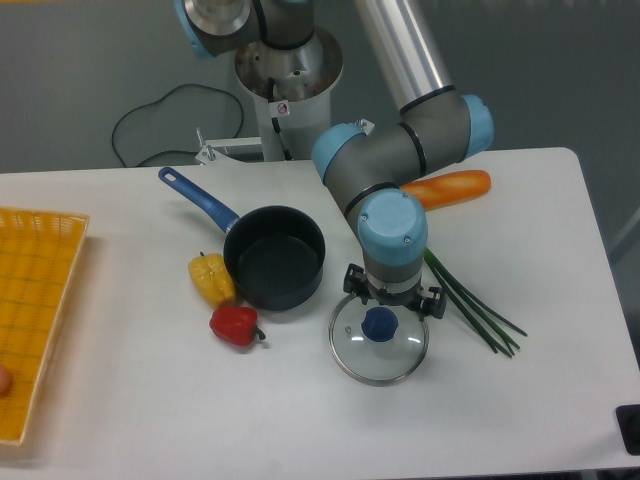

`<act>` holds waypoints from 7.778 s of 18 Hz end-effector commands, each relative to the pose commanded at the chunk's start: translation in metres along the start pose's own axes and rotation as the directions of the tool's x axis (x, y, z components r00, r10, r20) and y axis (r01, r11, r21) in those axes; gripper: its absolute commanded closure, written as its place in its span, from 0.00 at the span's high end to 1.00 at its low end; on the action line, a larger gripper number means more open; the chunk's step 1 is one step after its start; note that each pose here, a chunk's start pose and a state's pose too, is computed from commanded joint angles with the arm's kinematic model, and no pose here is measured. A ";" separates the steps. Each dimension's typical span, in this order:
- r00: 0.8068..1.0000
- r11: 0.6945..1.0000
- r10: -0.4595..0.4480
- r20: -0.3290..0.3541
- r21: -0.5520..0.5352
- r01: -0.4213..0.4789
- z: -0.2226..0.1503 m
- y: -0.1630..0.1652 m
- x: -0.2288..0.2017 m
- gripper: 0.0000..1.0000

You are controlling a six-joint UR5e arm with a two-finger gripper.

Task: Pick up the green onion
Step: 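Lift the gripper off the glass lid and move toward the green onions, then lower the open gripper over the green onion stalks near the green pepper, then close the gripper around the green onion stalks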

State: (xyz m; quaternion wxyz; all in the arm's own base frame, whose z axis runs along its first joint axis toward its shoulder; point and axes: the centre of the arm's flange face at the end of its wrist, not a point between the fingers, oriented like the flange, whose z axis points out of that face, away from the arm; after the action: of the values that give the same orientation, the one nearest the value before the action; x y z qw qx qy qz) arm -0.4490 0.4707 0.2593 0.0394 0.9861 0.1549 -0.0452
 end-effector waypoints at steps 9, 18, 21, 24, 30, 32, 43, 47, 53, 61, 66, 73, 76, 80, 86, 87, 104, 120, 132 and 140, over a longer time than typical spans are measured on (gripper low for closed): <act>0.978 0.974 -0.209 0.010 -0.085 0.209 0.008 0.043 -0.017 1.00; 0.916 0.913 -0.400 0.021 -0.083 0.400 0.006 0.049 -0.051 1.00; 0.898 0.893 -0.439 0.015 -0.107 0.438 0.022 0.055 -0.063 1.00; 0.853 0.846 -0.522 0.020 -0.117 0.520 0.025 0.066 -0.074 1.00; 0.789 0.776 -0.615 0.023 -0.161 0.610 0.051 0.089 -0.106 1.00; 0.781 0.767 -0.624 0.021 -0.177 0.617 0.061 0.094 -0.115 1.00; 0.738 0.731 -0.675 -0.003 -0.145 0.667 0.050 0.087 -0.130 1.00; 0.736 0.728 -0.677 -0.022 -0.171 0.664 0.049 0.084 -0.123 1.00; 0.724 0.721 -0.686 -0.069 -0.199 0.664 0.065 0.074 -0.103 1.00; 0.721 0.721 -0.686 -0.099 -0.224 0.655 0.074 0.073 -0.101 0.97; 0.713 0.721 -0.689 -0.130 -0.223 0.656 0.075 0.071 -0.099 0.71; 0.713 0.724 -0.686 -0.145 -0.231 0.650 0.080 0.072 -0.093 0.68; 0.716 0.727 -0.683 -0.144 -0.231 0.647 0.082 0.071 -0.092 0.68; 0.711 0.723 -0.688 -0.143 -0.219 0.656 0.081 0.070 -0.103 0.68; 0.720 0.729 -0.680 -0.136 -0.236 0.643 0.081 0.074 -0.089 0.69; 0.721 0.729 -0.680 -0.136 -0.233 0.644 0.077 0.075 -0.088 0.69; 0.761 0.750 -0.640 -0.108 -0.302 0.588 0.075 0.084 -0.058 0.71; 0.768 0.760 -0.630 -0.115 -0.297 0.579 0.073 0.090 -0.057 0.46; 0.750 0.744 -0.652 -0.110 -0.283 0.605 0.069 0.093 -0.080 0.00; 0.748 0.743 -0.655 -0.107 -0.271 0.612 0.055 0.088 -0.091 0.00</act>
State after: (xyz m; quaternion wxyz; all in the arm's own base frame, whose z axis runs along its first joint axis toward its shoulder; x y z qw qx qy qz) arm -0.5124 0.3544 0.2191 0.1144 0.8629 0.4889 0.0582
